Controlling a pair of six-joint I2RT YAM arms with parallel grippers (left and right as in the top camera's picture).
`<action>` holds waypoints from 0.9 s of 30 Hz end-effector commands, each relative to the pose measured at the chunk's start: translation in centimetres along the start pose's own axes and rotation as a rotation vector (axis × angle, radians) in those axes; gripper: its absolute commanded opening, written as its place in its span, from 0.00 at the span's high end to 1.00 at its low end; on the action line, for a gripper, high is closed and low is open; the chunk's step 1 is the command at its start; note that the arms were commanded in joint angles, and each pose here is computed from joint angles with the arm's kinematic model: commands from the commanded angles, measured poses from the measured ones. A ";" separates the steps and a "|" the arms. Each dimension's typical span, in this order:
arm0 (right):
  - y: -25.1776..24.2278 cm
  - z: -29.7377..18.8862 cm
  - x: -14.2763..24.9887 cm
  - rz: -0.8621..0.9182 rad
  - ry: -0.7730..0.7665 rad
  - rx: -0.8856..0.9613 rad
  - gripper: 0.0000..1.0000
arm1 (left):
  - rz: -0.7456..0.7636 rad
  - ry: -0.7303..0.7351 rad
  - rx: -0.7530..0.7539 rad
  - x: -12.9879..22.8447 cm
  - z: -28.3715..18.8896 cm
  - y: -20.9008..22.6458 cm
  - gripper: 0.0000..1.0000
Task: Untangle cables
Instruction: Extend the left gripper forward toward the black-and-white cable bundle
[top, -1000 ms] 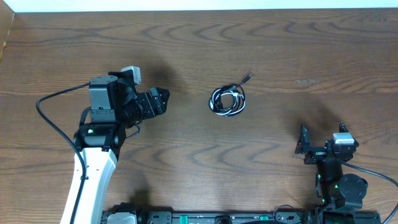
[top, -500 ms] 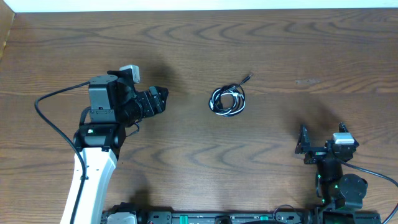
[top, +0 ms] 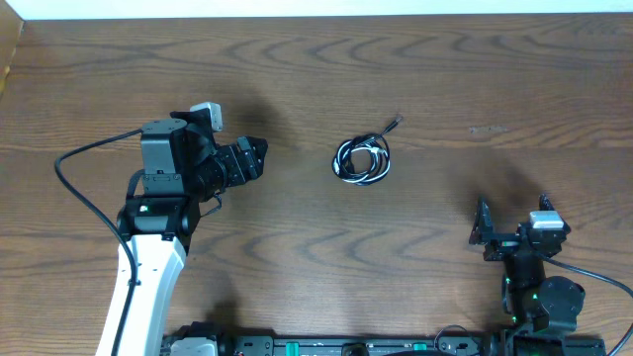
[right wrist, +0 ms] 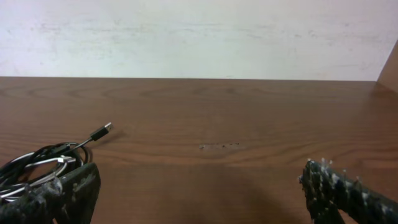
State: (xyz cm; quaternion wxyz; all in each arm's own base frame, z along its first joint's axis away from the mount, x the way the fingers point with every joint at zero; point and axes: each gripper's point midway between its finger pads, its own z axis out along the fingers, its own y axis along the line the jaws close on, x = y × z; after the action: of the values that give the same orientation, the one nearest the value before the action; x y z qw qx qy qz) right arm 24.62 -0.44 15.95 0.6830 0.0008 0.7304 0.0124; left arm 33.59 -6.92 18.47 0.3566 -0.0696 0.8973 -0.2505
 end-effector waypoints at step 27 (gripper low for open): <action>-0.2 0.0 0.1 0.011 0.001 0.011 0.01 | 0.045 0.066 0.020 0.9 2.3 -1.2 0.24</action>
State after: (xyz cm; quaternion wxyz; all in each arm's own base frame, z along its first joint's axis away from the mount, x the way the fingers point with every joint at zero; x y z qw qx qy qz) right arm 24.62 -0.44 15.95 0.6830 0.0008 0.7304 0.0124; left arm 33.85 -7.87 17.06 0.3362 -0.0586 0.9055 -0.2524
